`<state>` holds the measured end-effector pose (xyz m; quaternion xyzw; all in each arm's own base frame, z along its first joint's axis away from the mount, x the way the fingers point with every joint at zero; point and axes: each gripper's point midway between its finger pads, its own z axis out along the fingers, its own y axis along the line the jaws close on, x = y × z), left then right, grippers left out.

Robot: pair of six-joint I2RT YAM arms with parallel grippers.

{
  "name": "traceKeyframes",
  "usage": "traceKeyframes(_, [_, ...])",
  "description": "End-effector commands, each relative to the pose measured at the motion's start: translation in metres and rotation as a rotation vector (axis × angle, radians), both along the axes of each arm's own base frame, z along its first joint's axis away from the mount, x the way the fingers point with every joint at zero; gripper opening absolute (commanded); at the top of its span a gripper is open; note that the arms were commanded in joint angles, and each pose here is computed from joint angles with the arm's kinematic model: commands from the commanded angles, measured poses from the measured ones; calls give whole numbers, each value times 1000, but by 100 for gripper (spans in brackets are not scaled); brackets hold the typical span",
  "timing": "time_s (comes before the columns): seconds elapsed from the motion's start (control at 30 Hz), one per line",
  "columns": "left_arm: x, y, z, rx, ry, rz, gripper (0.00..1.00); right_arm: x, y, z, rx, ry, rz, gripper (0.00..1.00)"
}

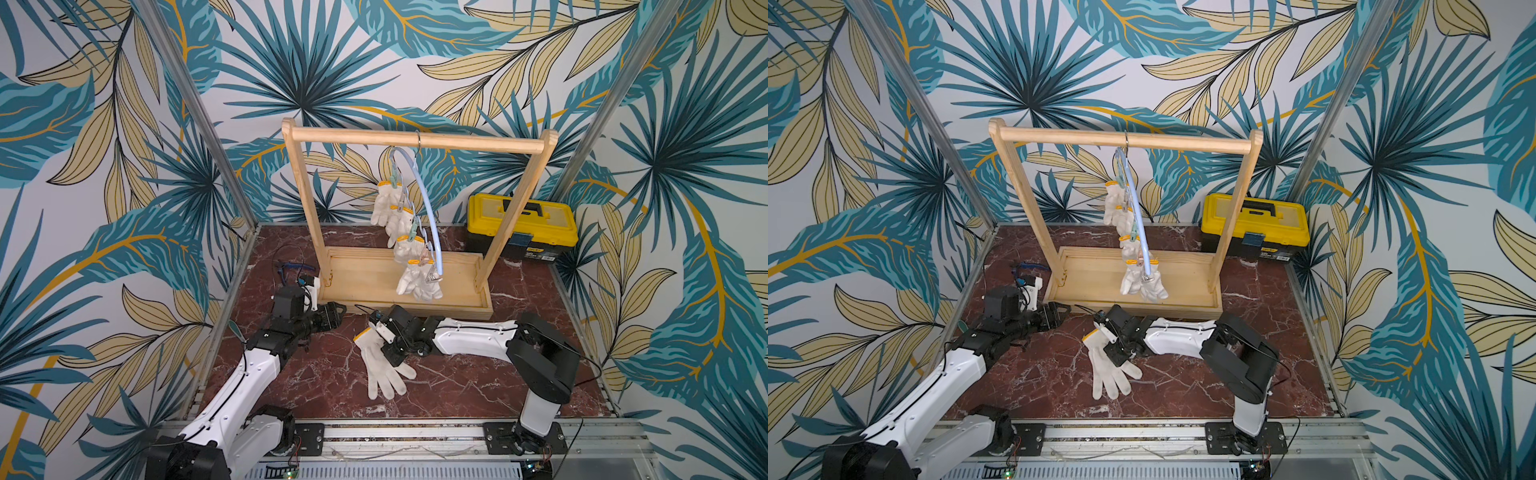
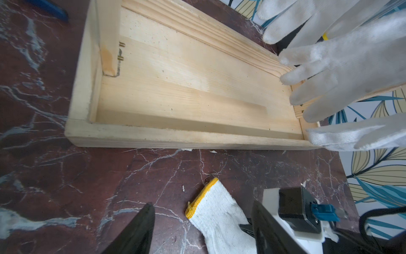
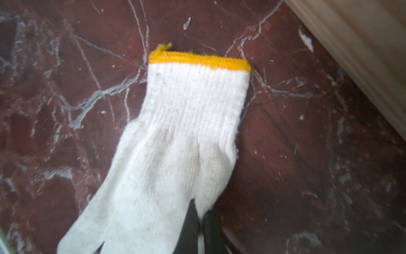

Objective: Clip the gloves onto a hanger to dry
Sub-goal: Pick up the glove from the center of the board.

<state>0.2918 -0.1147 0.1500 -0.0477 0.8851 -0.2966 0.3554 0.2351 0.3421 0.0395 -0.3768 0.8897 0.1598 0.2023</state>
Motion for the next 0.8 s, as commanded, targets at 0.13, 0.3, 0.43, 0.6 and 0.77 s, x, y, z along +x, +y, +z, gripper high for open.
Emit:
traceKeyframes(0.13, [-24,-52,32,-253,-59,-315,70,-21,-2,118,258,-128,77,0])
traceKeyframes(0.3, [-26,-67,71,-375,-142,-416,70,-20,-20,174,321,-257,56,0])
traceKeyframes(0.43, [-35,-78,111,-418,-247,-514,70,-28,-25,212,396,-318,87,0])
traceKeyframes(0.6, [-55,-97,152,-426,-352,-663,70,-33,-23,243,462,-369,125,0])
traceKeyframes(0.77, [-66,-107,180,-411,-444,-733,70,-34,-16,267,509,-419,171,0])
